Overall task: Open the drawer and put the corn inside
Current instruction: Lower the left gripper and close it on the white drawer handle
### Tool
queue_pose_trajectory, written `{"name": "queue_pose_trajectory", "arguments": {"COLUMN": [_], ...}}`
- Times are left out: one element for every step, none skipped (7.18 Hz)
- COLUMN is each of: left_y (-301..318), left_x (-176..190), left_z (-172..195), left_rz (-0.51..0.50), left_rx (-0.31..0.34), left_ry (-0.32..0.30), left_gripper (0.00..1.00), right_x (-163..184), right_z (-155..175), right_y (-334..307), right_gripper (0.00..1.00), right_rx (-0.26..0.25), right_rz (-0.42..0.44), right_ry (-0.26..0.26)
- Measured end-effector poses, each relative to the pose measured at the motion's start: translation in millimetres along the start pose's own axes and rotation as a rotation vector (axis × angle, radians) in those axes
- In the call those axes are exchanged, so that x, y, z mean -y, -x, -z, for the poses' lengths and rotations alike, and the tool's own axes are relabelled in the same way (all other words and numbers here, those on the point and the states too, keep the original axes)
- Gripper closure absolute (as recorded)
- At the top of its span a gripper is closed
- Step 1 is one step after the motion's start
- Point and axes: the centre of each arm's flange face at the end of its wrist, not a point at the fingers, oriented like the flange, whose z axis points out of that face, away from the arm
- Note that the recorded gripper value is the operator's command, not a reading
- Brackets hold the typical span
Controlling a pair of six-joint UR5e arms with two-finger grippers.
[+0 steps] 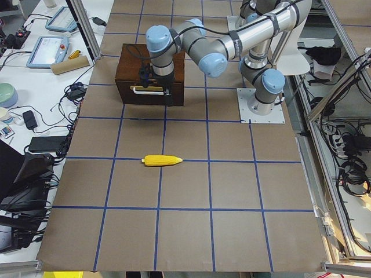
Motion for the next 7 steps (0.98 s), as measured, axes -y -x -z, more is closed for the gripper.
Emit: {"name": "queue_pose_trajectory", "arguments": {"left_y": [8, 14, 16, 13, 9, 1, -6], "left_x": [19, 33, 42, 48, 52, 56, 59], "left_z": [-34, -60, -77, -86, -89, -88, -88], "left_rz": [0.002, 0.003, -0.014, -0.067, -0.120, -0.148, -0.158], "left_rx": [-0.008, -0.017, -0.044, -0.109, -0.190, -0.276, -0.346], "left_ry": [0.013, 0.026, 0.029, 0.007, -0.032, -0.077, -0.109], "left_gripper": [0.00, 0.00, 0.00, 0.00, 0.00, 0.00, 0.00], "right_x": [0, 0, 0, 0, 0, 0, 0], "right_z": [0, 0, 0, 0, 0, 0, 0], "right_y": [0, 0, 0, 0, 0, 0, 0], "right_gripper": [0.00, 0.00, 0.00, 0.00, 0.00, 0.00, 0.00], "right_rx": [0.000, 0.000, 0.000, 0.000, 0.000, 0.000, 0.000], "right_rz": [0.000, 0.000, 0.000, 0.000, 0.000, 0.000, 0.000], "right_ry": [0.000, 0.000, 0.000, 0.000, 0.000, 0.000, 0.000]}}
